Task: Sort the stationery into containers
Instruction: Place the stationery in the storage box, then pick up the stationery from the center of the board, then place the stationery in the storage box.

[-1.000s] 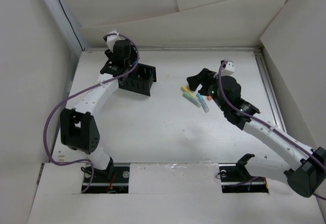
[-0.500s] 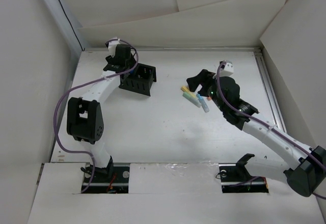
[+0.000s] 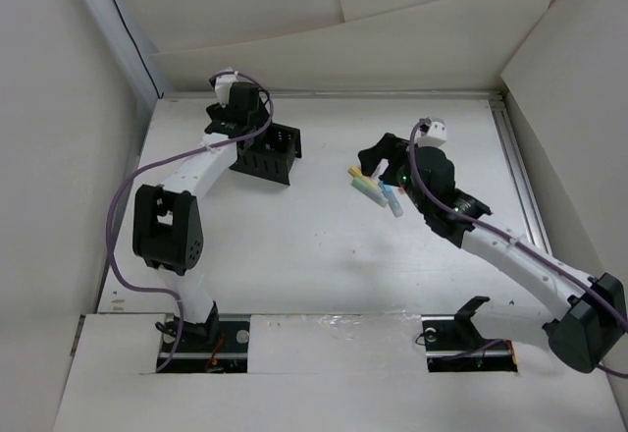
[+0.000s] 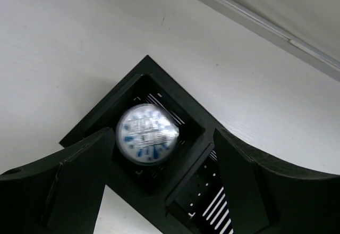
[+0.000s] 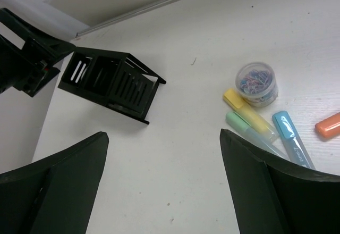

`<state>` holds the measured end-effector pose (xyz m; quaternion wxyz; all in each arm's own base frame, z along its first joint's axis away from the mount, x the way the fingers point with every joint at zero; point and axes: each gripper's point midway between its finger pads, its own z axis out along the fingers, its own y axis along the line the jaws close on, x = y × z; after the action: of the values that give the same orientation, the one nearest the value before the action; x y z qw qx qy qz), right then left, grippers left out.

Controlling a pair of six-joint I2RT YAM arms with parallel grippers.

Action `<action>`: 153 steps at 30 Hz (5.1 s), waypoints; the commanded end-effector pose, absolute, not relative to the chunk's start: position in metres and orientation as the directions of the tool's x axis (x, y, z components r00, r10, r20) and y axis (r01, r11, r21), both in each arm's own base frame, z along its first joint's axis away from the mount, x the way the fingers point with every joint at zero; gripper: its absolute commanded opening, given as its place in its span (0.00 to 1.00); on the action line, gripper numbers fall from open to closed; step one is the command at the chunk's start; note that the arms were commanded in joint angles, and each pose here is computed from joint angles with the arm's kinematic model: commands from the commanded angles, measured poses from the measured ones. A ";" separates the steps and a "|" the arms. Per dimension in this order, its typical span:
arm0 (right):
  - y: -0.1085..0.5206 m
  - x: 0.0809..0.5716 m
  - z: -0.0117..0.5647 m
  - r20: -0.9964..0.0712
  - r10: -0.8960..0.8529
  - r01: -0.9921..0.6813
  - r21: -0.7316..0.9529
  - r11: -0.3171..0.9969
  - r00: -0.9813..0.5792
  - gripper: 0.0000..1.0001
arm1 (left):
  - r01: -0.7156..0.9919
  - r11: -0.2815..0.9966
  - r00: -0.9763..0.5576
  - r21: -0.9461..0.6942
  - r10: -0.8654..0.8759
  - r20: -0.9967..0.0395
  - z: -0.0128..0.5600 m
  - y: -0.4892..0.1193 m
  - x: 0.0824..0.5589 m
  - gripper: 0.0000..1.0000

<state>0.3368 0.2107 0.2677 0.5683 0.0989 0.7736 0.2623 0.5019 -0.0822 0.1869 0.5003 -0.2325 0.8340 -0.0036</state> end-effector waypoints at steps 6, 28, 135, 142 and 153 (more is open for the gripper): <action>0.203 0.344 0.287 -0.841 0.476 -0.122 0.517 0.847 -0.256 0.93 | -0.297 0.889 -0.236 -0.348 -0.422 -0.876 0.264 -0.091 0.494 0.67; 0.125 0.299 0.346 -0.756 0.655 -0.054 0.654 0.755 0.004 0.91 | 0.372 0.893 -0.535 -0.251 -0.014 -0.845 0.149 -0.428 0.444 0.75; 0.154 0.301 0.339 -0.781 0.616 -0.148 0.624 0.768 -0.099 0.93 | -0.455 0.871 -0.301 -0.183 -0.344 -0.889 0.211 -0.082 0.508 0.33; 0.154 0.301 0.339 -0.781 0.616 -0.148 0.624 0.768 -0.099 0.93 | -0.457 0.872 -0.309 -0.176 -0.341 -0.888 0.206 -0.082 0.509 0.54; 0.156 0.304 0.333 -0.787 0.608 -0.138 0.618 0.774 -0.110 0.93 | -0.374 0.876 -0.219 -0.305 -0.403 -0.889 0.254 -0.088 0.491 0.65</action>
<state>0.3014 0.1562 0.3207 0.6347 0.1712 0.6988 0.2820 0.4970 -0.0887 0.1892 0.5158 -0.2316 0.8238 0.0414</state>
